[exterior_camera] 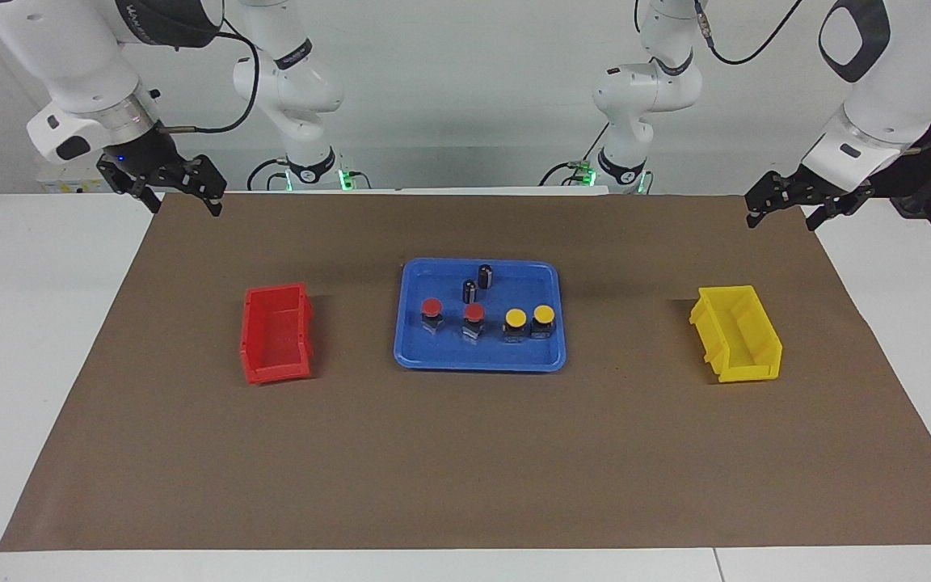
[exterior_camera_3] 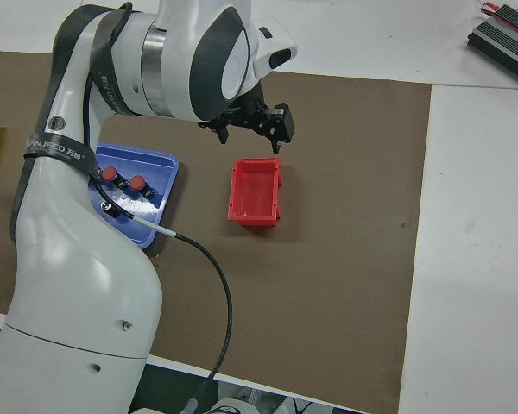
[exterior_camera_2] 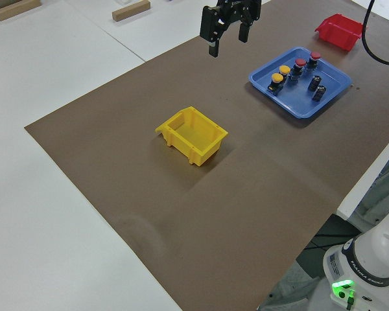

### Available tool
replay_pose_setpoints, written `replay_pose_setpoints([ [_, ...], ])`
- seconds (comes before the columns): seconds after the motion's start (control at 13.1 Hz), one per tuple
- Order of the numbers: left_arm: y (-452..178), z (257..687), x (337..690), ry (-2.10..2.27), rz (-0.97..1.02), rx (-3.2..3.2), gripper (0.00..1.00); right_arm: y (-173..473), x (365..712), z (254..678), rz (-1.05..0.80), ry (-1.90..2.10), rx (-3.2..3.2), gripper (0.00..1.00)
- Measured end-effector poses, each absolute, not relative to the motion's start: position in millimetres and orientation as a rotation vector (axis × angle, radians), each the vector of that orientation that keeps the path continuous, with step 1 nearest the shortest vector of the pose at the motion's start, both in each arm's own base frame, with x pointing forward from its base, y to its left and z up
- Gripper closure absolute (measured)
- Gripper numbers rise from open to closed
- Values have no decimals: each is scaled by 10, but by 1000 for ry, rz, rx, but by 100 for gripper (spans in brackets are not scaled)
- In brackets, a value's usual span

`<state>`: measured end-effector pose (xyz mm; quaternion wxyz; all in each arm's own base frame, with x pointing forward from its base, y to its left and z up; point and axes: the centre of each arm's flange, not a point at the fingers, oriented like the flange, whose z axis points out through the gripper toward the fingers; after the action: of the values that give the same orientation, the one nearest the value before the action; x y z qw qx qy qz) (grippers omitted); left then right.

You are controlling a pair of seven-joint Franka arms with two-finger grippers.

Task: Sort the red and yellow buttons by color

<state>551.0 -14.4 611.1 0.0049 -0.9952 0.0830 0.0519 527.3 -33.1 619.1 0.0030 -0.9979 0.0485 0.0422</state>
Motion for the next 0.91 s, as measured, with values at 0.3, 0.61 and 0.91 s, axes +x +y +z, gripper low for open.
replay_pose_setpoints([
  [0.3, -134, 6106, 5507, 257, 160, -3117, 0, -330, 5273, 6186, 134, 152, -3129, 0],
  [0.61, -131, 6108, 5504, 256, 157, -3117, 0, -331, 5273, 6186, 134, 152, -3129, 0],
  [0.91, -131, 6108, 5505, 256, 156, -3117, 0, -182, 5310, 6195, 105, 87, -3133, 0],
])
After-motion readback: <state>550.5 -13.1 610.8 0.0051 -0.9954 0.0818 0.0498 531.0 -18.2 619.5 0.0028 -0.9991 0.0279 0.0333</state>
